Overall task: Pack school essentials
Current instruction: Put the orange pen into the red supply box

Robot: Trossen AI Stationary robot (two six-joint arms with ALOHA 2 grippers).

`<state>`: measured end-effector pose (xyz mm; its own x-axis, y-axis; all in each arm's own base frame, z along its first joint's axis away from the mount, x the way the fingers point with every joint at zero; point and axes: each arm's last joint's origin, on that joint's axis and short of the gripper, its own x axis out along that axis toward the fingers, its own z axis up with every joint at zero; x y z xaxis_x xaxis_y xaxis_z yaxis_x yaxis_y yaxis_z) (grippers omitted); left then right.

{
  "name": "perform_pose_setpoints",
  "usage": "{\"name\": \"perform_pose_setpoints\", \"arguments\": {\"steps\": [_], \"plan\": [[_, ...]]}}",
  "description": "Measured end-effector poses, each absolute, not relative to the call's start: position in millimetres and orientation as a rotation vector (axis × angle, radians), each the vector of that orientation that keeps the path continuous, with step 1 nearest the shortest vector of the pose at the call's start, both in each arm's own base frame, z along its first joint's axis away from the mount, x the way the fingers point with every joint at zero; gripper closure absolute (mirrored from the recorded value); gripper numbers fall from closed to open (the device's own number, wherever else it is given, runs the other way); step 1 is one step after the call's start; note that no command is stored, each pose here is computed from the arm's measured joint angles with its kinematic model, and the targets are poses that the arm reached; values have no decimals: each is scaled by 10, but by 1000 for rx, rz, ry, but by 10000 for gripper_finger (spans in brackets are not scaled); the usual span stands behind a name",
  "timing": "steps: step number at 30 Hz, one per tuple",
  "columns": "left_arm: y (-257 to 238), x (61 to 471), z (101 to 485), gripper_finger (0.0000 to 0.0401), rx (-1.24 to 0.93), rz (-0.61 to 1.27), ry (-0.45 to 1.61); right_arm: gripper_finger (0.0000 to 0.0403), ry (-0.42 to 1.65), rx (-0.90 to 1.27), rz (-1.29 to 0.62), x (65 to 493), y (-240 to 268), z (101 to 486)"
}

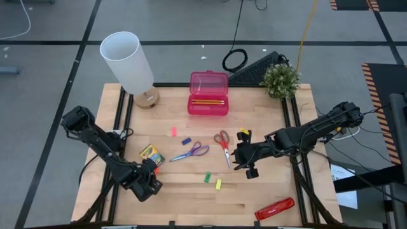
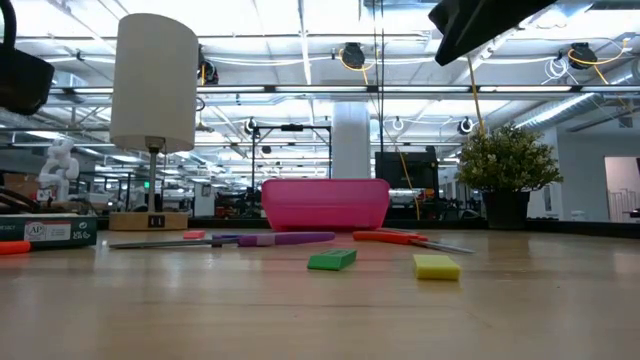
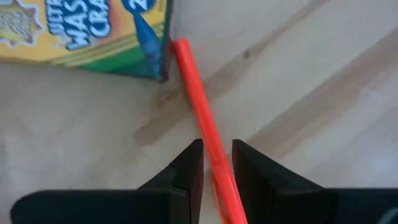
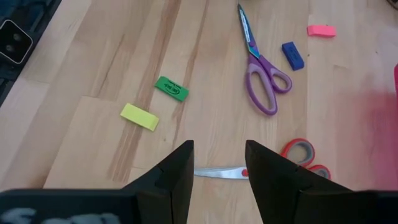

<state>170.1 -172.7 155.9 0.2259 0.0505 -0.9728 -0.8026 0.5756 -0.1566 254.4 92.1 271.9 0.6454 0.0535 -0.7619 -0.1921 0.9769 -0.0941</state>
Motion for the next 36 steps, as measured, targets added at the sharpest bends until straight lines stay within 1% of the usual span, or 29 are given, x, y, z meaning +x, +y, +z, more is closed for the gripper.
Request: {"name": "perform_pose_setpoints", "arguments": {"steps": [4, 13, 18, 20, 22, 29, 31, 33, 36], "plan": [[-1722, 1710, 1539, 312, -776, 664, 1197, 264, 849, -196, 153, 2550, 923, 2724], [-1680, 1694, 1488, 243, -723, 723, 1217, 264, 846, -173, 143, 2554, 925, 2727], [-1697, 1745, 1366, 234, -691, 724, 1280, 264, 865, -120, 119, 2536, 935, 2717], [-1693, 1768, 1336, 241, -675, 723, 1302, 264, 874, -99, 113, 2524, 951, 2712], [-1680, 1786, 1324, 257, -662, 714, 1309, 264, 874, -84, 114, 2514, 979, 2713], [-1654, 1825, 1320, 346, -620, 660, 1336, 264, 872, -68, 138, 2471, 1086, 2714], [-1644, 1834, 1320, 366, -614, 651, 1346, 264, 872, -66, 141, 2465, 1101, 2714], [-1634, 1836, 1338, 378, -612, 636, 1356, 264, 861, -76, 120, 2468, 1101, 2717], [-1632, 1862, 1399, 379, -614, 605, 1366, 264, 804, -91, 63, 2500, 1089, 2695]]}}
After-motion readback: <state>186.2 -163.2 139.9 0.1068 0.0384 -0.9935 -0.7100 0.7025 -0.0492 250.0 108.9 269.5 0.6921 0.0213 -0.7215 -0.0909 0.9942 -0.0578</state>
